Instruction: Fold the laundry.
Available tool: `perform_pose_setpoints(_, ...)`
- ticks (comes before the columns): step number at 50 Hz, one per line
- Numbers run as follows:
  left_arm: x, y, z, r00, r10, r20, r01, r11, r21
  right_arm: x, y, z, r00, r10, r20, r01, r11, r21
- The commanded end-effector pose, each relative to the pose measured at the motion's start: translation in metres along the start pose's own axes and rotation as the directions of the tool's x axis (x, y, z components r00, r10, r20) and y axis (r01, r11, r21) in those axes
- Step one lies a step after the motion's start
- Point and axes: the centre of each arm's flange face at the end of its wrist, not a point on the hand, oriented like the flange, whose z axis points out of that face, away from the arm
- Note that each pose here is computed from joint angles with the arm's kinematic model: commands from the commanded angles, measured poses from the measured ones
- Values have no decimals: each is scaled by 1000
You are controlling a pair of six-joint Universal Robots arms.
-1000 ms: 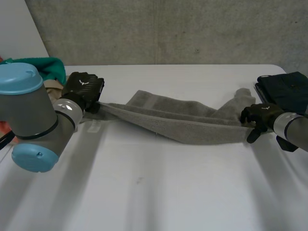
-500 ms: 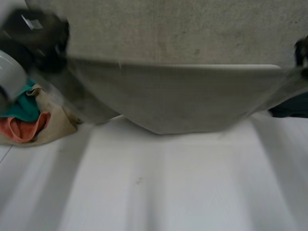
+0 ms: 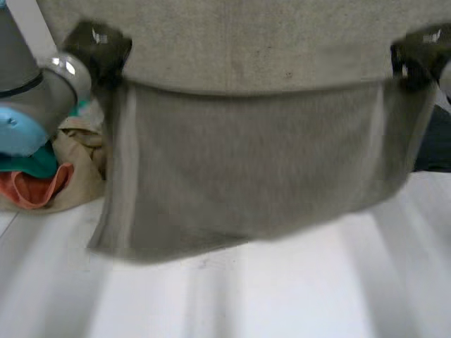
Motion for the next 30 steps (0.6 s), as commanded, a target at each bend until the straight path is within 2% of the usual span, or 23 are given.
perform_pose_setpoints(1, -68, -90, 16, 952, -105, 287, -43, 884, 465, 54, -73, 26, 905, 285, -316, -78, 842, 534)
perform_pose_setpoints(3, -81, -106, 11, 931, -170, 324, -35, 840, 541, 66, -88, 21, 875, 347, -337, -71, 781, 620)
perform_pose_setpoints(4, -89, -116, 7, 914, -226, 337, -23, 800, 599, 72, -99, 17, 859, 385, -337, -61, 732, 678)
perform_pose_setpoints(7, -96, -119, 4, 899, -284, 332, 6, 768, 641, 72, -106, 13, 868, 380, -320, -57, 716, 696)
perform_pose_setpoints(10, -91, -105, 8, 905, -303, 300, 53, 779, 625, 67, -103, 14, 883, 363, -299, -75, 736, 673)
perform_pose_setpoints(18, -60, -39, 25, 930, -269, 249, 128, 875, 467, 45, -65, 23, 924, 311, -222, -162, 844, 511)
perform_pose_setpoints(25, -7, 37, 32, 964, -217, 151, 175, 952, 249, -3, 7, 32, 960, 266, -85, -236, 936, 262)
perform_pose_setpoints(26, 6, 54, 30, 969, -215, 120, 192, 964, 183, -7, 16, 32, 963, 259, -75, -236, 943, 233)
perform_pose_setpoints(30, 34, 89, 18, 975, -214, 55, 214, 977, 11, -33, 71, 29, 977, 212, -27, -211, 976, 45)
